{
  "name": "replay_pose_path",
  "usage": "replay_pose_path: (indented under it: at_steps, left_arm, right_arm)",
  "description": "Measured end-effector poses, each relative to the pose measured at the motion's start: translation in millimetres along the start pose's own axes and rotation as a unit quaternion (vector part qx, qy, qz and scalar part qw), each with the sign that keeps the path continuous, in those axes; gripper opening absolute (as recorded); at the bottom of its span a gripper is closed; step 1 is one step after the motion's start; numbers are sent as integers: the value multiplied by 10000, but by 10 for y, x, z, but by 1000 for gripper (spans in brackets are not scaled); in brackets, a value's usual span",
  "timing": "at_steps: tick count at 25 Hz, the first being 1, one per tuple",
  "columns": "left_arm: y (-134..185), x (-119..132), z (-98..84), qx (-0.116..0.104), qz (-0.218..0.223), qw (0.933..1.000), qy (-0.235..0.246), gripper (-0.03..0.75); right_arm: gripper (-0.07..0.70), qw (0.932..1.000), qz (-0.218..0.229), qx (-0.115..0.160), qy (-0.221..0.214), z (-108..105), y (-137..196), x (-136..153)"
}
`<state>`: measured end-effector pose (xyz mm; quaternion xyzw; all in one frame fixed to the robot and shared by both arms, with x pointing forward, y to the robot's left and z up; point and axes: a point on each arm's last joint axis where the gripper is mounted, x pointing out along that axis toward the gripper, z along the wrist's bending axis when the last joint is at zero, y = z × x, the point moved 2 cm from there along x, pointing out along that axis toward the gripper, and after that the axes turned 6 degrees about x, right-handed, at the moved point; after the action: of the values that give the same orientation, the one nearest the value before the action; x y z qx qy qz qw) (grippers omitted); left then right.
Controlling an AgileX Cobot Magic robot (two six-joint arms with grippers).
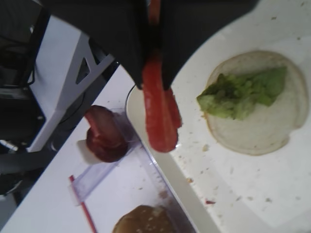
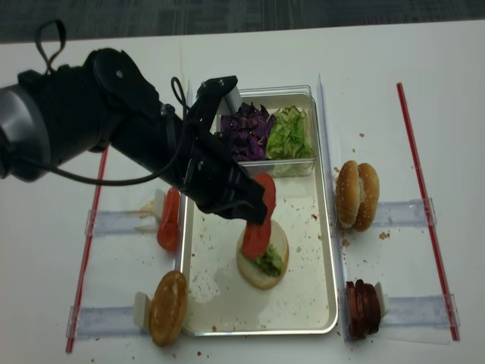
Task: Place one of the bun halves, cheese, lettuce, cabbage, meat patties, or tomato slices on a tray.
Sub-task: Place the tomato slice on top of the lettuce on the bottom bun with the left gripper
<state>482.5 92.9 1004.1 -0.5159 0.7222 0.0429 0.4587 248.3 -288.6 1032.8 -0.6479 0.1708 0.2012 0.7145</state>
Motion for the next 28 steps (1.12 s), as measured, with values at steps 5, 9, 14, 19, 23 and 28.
replay_pose_path:
  at_steps: [5,9,14,19,23,28]
  left_arm:
    - [-32,0,-38,55,-148,9997,168,27]
    - [-25,98,41,-100,-32,9997,198,26]
    - [25,351,260,-431,305,9984,179,25]
    - [82,565,423,-795,544,9950,253,25]
    - [114,677,504,-1011,639,9924,303,25]
    - [140,743,562,-1162,708,9903,281,25]
  right_arm:
    - [590,10000,0,0,0,0,0,0]
    - [590,10000,0,8,0,0,0,0]
    - [590,10000,0,8,0,0,0,0]
    - [590,10000,0,8,0,0,0,0]
    - [590,10000,0,8,0,0,0,0]
    - [590,10000,0,18,0,0,0,0]
